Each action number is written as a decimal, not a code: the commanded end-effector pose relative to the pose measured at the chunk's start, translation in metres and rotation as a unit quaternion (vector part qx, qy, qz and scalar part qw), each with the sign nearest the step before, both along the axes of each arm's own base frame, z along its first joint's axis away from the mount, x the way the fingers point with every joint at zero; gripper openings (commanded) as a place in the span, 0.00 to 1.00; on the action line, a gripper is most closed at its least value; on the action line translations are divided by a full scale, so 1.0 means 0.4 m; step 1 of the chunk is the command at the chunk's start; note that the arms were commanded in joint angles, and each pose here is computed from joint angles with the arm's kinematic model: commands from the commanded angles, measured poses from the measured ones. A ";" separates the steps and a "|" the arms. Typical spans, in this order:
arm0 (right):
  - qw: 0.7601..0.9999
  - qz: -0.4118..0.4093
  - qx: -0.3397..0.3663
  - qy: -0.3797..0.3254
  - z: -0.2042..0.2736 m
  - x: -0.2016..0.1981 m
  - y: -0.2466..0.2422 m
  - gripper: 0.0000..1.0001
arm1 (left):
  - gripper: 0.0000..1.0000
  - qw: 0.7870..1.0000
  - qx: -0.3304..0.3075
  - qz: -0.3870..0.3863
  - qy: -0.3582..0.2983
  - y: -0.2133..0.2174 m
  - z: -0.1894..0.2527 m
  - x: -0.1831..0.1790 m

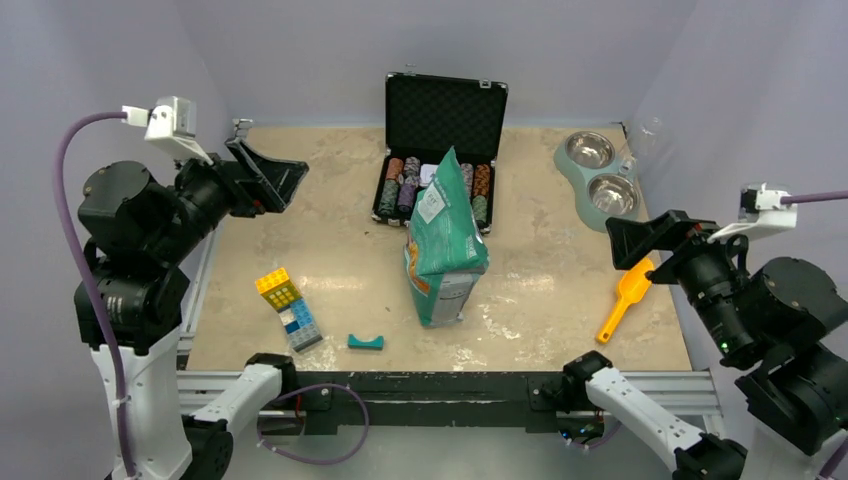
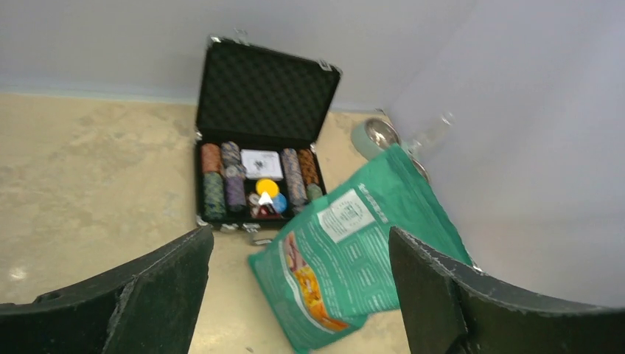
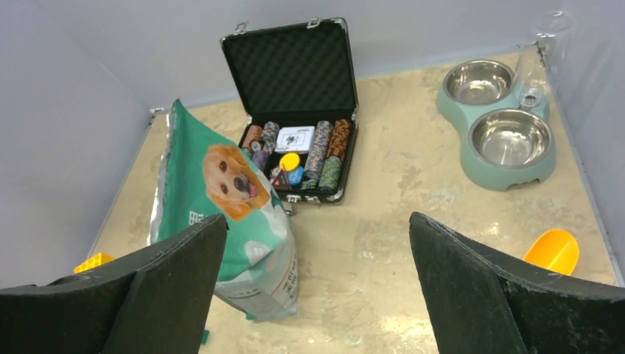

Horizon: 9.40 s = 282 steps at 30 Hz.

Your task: Serve the pet food

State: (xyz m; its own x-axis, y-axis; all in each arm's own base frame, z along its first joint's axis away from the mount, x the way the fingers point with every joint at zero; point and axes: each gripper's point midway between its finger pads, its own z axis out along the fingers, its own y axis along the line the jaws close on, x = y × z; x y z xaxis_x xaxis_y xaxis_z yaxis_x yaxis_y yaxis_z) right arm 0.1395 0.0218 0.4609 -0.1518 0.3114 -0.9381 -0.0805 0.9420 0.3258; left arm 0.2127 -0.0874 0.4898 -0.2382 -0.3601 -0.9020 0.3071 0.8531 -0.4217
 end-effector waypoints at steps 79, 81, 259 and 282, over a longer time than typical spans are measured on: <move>0.939 0.250 -0.033 0.234 -0.214 0.234 0.504 0.38 | 0.00 0.931 -0.064 -0.229 0.278 -0.643 -0.241 0.056; 0.940 0.241 -0.048 0.236 -0.222 0.238 0.500 0.37 | 0.00 0.930 -0.061 -0.226 0.282 -0.642 -0.246 0.057; 0.938 0.242 -0.128 0.211 -0.238 0.244 0.551 0.00 | 0.00 0.938 0.046 -0.120 0.321 -0.479 -0.291 0.044; 0.937 0.295 -0.091 0.164 -0.169 0.209 0.612 0.00 | 0.37 0.930 0.013 -0.150 0.336 -0.576 -0.312 0.084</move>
State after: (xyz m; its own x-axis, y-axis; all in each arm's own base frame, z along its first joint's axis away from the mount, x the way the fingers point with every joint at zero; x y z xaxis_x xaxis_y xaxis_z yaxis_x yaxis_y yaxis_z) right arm 0.2289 0.2632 0.3584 -0.6049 -0.1387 -0.7842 -0.4868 0.8437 0.2262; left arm 0.2369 -0.3132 0.3648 -0.8439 -0.1516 -0.5146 0.2148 0.7835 -0.5831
